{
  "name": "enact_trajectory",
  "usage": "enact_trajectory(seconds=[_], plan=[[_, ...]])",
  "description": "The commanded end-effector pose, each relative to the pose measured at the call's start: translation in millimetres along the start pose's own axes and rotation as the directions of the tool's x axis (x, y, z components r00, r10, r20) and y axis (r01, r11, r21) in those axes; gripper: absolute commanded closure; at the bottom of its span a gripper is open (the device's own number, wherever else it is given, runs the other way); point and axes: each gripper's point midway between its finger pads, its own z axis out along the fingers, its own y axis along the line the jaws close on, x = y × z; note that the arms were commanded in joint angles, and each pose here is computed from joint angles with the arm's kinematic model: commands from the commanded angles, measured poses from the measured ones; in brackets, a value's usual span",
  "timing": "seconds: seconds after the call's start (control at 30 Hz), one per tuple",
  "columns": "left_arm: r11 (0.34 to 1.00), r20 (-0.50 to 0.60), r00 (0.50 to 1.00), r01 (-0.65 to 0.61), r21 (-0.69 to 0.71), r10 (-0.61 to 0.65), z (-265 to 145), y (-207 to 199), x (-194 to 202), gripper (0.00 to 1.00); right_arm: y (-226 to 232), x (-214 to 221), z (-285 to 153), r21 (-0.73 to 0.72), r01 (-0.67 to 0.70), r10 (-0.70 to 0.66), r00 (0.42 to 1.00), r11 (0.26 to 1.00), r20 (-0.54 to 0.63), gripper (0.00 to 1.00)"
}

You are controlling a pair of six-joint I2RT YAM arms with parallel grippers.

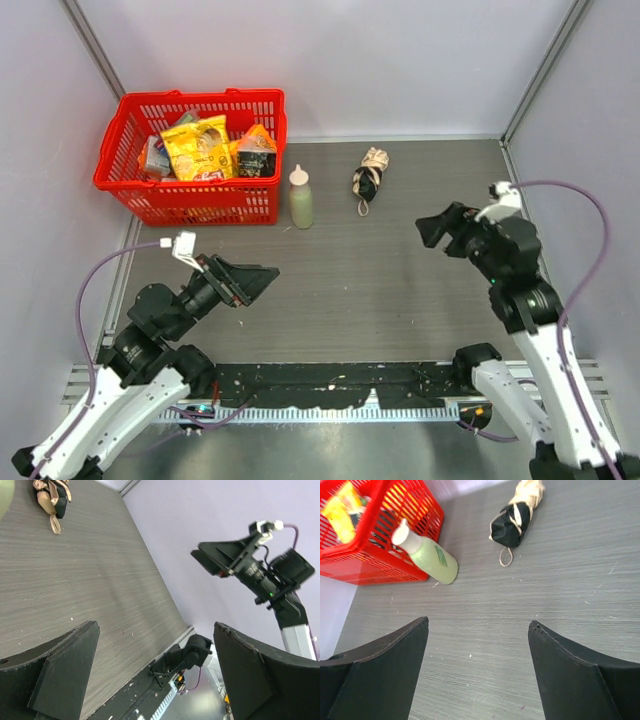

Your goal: Put away the umbrella

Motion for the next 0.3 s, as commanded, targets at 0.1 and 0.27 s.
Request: enact_trajectory(seconds=[0.1, 0.27], plan=[[0.993, 0.149, 0.988, -0.05, 0.103, 0.035, -31, -46, -46, 0.0, 24, -56, -116, -0.017, 0.075, -0.067, 0.956, 0.997, 0.285, 0.13], [0.994, 0.253, 0.966, -0.08, 0.079, 0.058, -55, -56, -74, 0.0, 36, -68, -155, -0.047, 0.084, -0.062, 0.933, 0.995, 0.356, 0.13]])
